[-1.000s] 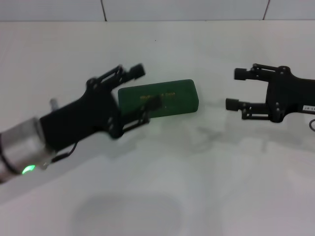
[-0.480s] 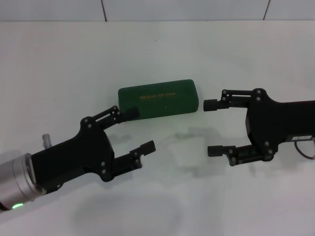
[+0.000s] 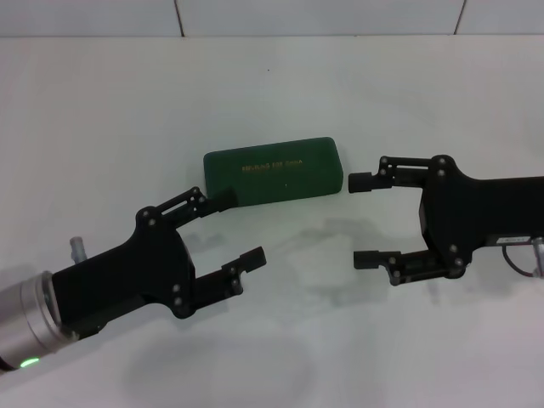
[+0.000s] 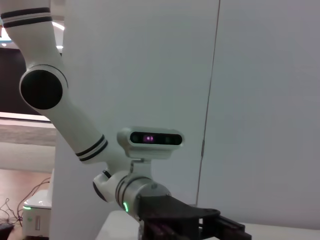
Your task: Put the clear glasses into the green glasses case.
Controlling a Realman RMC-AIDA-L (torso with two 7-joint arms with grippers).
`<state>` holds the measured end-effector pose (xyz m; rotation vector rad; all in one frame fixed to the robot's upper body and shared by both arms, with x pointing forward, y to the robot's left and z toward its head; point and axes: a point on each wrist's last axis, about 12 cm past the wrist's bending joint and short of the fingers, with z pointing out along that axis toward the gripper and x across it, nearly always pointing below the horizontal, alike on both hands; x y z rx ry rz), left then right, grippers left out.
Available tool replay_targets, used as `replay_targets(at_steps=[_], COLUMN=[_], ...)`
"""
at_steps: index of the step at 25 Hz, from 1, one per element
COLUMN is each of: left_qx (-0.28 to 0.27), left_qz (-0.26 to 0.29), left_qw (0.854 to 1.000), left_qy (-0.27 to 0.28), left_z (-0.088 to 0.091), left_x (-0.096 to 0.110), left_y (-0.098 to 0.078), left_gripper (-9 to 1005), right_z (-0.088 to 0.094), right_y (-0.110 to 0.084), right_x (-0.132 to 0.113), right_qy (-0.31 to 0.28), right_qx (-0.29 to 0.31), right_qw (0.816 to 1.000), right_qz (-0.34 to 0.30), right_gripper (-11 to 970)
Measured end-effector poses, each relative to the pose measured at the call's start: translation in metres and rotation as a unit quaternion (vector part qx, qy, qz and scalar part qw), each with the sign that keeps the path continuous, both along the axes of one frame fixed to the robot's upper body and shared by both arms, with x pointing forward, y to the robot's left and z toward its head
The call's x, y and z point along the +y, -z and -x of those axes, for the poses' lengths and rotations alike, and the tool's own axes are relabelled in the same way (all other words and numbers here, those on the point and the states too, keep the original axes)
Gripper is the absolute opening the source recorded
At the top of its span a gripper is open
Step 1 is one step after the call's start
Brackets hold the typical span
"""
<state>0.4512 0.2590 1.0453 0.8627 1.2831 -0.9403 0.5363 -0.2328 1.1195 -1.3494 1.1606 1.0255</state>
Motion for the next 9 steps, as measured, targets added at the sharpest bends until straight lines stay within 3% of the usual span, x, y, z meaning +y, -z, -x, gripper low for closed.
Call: replay_targets(at_steps=[9], left_qx=[-0.001], left_qz=[0.000], left_qw=[1.000], left_qy=[-0.006], left_z=[0.0023], left_x=[0.0013], left_y=[0.0013], left_gripper=[725], right_z=[-0.0071], right_y=[0.0059], right_x=[0.0100], right_qy=[0.012], right_qx=[-0.016], right_qw=[0.999], right_qz=[0.025], right_gripper=[778])
